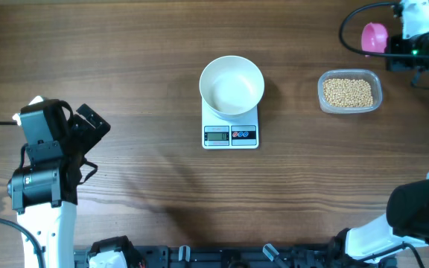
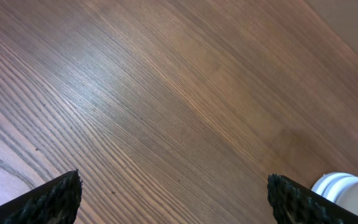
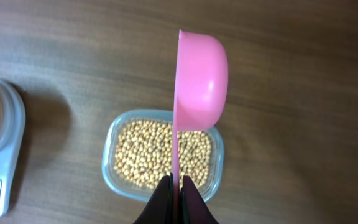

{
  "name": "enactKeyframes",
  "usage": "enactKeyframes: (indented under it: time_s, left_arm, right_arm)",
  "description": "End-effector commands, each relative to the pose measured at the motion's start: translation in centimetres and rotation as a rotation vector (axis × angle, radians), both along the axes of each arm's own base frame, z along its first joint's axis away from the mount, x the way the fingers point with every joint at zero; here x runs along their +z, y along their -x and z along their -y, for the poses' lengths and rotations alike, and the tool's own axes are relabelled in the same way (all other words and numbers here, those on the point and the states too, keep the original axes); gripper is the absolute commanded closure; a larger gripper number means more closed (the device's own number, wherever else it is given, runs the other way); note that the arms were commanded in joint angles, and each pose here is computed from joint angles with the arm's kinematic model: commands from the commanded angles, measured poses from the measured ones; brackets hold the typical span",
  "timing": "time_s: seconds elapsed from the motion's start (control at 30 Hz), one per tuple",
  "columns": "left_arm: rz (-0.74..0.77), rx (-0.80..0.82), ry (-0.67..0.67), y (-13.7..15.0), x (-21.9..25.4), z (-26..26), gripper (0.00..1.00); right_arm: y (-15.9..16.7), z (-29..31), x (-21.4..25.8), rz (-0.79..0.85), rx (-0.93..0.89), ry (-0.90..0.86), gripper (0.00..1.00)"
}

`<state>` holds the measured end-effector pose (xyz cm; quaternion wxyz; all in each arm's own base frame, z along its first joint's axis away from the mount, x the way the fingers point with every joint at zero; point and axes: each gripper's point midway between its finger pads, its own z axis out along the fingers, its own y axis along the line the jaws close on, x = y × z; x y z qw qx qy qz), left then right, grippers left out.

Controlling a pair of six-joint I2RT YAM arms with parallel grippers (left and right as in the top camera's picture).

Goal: Scoop item into bowl and weigh 150g on scale
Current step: 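Release the bowl and retract the left gripper to the left side, then move the pink scoop with the right gripper over the soybean tub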

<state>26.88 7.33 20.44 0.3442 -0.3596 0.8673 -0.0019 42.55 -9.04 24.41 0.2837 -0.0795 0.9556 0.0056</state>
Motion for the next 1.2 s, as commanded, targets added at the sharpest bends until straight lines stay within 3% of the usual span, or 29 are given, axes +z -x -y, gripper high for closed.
enactKeyframes:
  time_s: [0.0,0.37,0.67,0.93,1.17]
  left_arm:
    - [0.001,0.0,0.011,0.0,-0.1,0.0,0.0]
    - [0.0,0.0,0.011,0.0,-0.1,0.0,0.0]
    - [0.014,0.0,0.008,-0.3,0.1,0.0,0.0]
    - [0.045,-0.001,-0.009,-0.9,0.7,-0.3,0.0]
    - [0.009,-0.004,-0.004,-0.2,0.1,-0.1,0.0]
  right_arm:
    - [-0.6,-1.3,0.8,0.049,0.061,-0.052,0.96]
    - [-0.6,-1.3,0.8,0.047,0.047,-0.062,0.96]
    - [-1.4,-1.1,1.3,0.064,-0.149,-0.188,0.96]
    - [-4.4,-0.2,3.8,0.209,-0.284,-0.278,0.96]
    - [-5.4,0.1,4.9,0.27,-0.286,-0.281,0.96]
